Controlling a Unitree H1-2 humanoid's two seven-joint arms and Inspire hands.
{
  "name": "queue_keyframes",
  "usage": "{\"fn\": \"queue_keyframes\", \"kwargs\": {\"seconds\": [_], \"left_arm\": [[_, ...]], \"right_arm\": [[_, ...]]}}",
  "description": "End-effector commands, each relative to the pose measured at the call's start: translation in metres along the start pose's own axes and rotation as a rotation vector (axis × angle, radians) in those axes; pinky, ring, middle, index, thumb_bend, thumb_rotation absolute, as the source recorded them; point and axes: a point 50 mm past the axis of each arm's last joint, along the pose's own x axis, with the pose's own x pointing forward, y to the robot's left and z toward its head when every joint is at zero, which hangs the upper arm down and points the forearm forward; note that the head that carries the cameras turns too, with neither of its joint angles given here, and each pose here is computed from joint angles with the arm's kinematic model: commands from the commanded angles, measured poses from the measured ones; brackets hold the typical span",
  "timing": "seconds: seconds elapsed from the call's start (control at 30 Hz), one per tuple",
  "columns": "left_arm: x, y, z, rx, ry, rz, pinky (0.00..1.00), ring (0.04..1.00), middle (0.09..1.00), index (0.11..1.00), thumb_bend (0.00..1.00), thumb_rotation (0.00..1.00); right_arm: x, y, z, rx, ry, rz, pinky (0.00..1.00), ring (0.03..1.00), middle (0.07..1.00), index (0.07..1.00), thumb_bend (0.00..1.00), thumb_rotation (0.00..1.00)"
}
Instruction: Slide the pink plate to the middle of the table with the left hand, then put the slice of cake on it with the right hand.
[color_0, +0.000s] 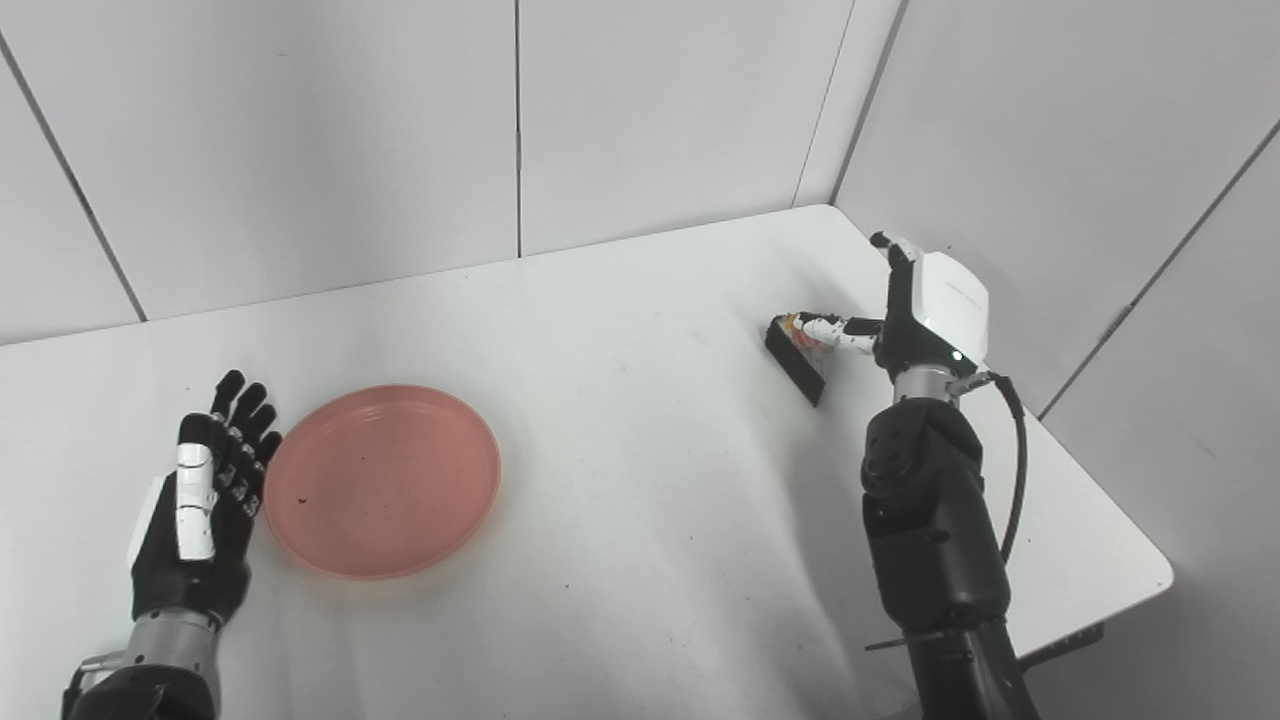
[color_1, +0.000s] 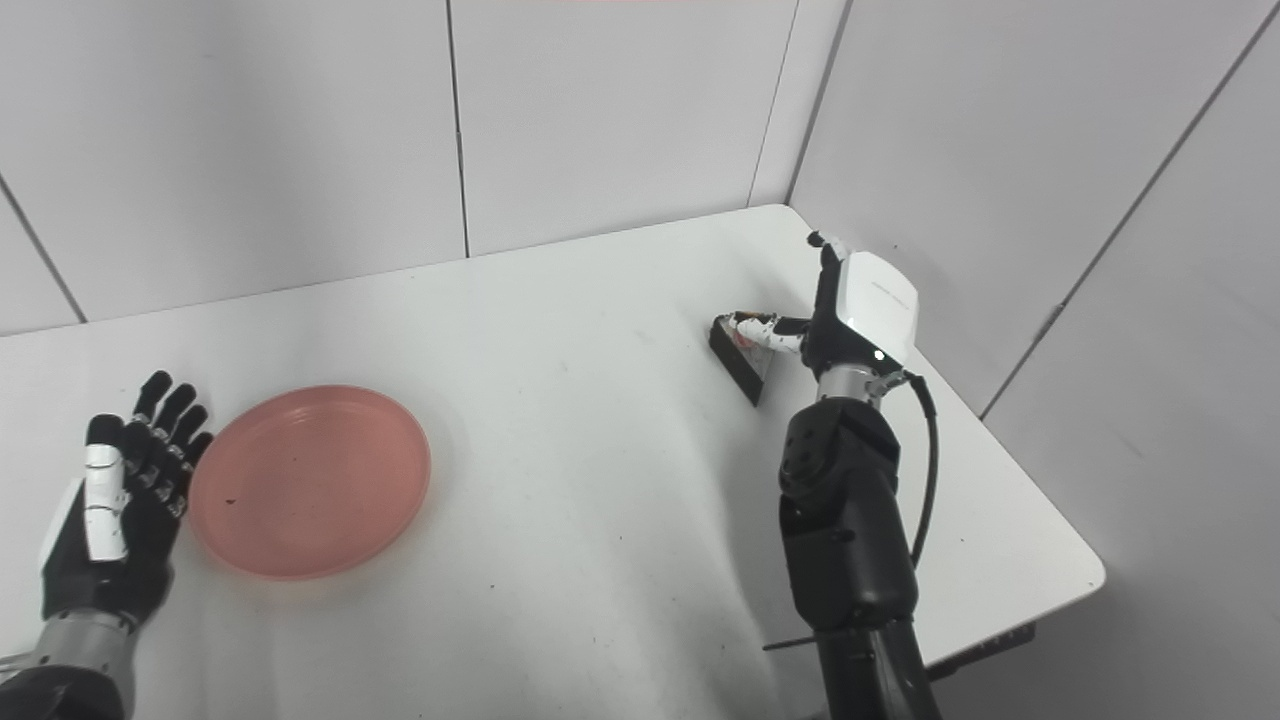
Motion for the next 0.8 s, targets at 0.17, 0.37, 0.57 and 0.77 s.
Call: {"fn": "queue_keyframes", "kwargs": {"seconds": [0.17,0.37,0.57,0.77], "left_arm": [[-0.001,-0.007,-0.001,-0.02,0.003,-0.013,1.0,0.999,0.982,0.98,0.76,1.0],[0.0,-0.009,0.001,-0.015,-0.003,-0.02,1.0,1.0,0.987,0.988,0.76,1.0],[-0.001,-0.011,0.002,-0.015,-0.006,-0.02,1.0,1.0,0.99,0.991,0.77,1.0],[0.0,-0.008,0.001,-0.013,-0.011,-0.018,1.0,1.0,0.995,0.994,0.77,1.0]], "right_arm": [[0.007,-0.014,0.014,0.053,-0.042,0.005,0.69,0.852,0.882,0.822,0.81,0.34],[0.007,-0.006,0.011,0.079,-0.064,0.088,0.93,0.926,0.939,0.828,0.81,0.32],[0.009,0.008,0.004,0.133,-0.044,0.154,0.69,0.799,0.867,0.816,0.81,0.26],[0.013,0.02,-0.006,0.136,-0.049,0.184,0.53,0.671,0.775,0.765,0.77,0.14]]}}
